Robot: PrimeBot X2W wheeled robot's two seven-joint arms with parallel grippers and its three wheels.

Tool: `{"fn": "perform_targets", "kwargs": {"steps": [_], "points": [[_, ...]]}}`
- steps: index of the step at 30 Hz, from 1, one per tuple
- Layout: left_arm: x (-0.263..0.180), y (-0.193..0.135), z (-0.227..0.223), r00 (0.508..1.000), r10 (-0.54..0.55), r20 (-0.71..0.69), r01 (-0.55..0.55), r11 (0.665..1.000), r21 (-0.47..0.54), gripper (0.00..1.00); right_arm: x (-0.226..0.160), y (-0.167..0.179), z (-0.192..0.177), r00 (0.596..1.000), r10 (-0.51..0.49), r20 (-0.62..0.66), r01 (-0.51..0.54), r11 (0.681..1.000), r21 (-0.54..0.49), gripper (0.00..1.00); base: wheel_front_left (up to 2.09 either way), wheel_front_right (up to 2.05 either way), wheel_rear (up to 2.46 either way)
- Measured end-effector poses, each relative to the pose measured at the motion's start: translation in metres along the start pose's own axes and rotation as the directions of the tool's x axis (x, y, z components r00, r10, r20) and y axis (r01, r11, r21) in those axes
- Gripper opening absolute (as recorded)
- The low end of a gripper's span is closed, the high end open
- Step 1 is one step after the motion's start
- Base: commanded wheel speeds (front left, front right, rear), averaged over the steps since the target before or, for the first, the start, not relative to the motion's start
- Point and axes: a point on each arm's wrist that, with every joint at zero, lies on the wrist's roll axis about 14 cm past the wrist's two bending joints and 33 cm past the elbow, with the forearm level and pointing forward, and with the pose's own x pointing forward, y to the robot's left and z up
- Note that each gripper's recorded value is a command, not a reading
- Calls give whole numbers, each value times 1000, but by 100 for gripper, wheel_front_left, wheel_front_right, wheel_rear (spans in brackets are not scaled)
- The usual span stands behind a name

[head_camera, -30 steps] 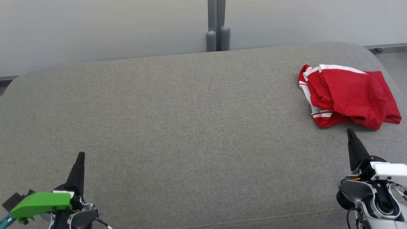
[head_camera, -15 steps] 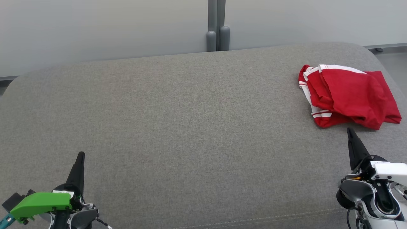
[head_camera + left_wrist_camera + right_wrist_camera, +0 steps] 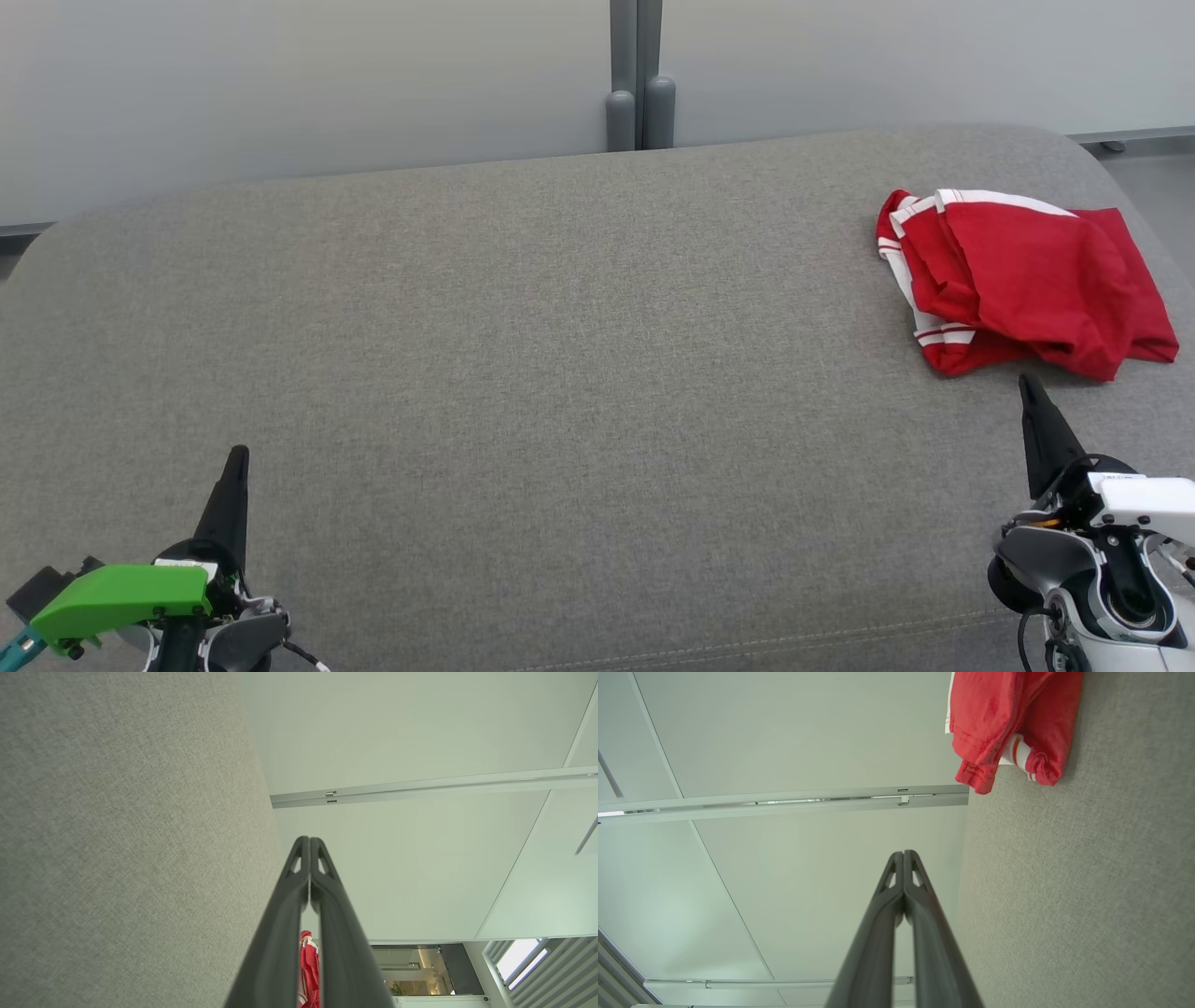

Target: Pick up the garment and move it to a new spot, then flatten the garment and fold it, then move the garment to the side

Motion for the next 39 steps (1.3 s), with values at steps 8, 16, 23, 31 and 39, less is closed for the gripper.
{"fn": "perform_targets", "kwargs": {"steps": [8, 16, 23, 31, 39], "points": [[0, 0, 0, 1000, -1, 0, 1, 1000, 0, 0, 0, 0, 0, 1000, 0, 0, 0, 1000, 0, 0, 0, 0, 0], [0, 0, 0, 1000, -4, 0, 4, 1000, -1, 0, 0, 0, 0, 1000, 1, 0, -1, 1000, 0, 0, 0, 0, 0], [0, 0, 0, 1000, -4, 1, 4, 1000, -2, 0, 0, 0, 0, 1000, 1, 0, -1, 1000, 0, 0, 0, 0, 0], [0, 0, 0, 1000, -4, 2, 4, 1000, -3, 0, 0, 0, 0, 1000, 2, 0, -2, 1000, 0, 0, 0, 0, 0], [0, 0, 0, 1000, -4, 2, 4, 1000, -4, 0, 0, 0, 0, 1000, 2, 0, -2, 1000, 0, 0, 0, 0, 0]]}}
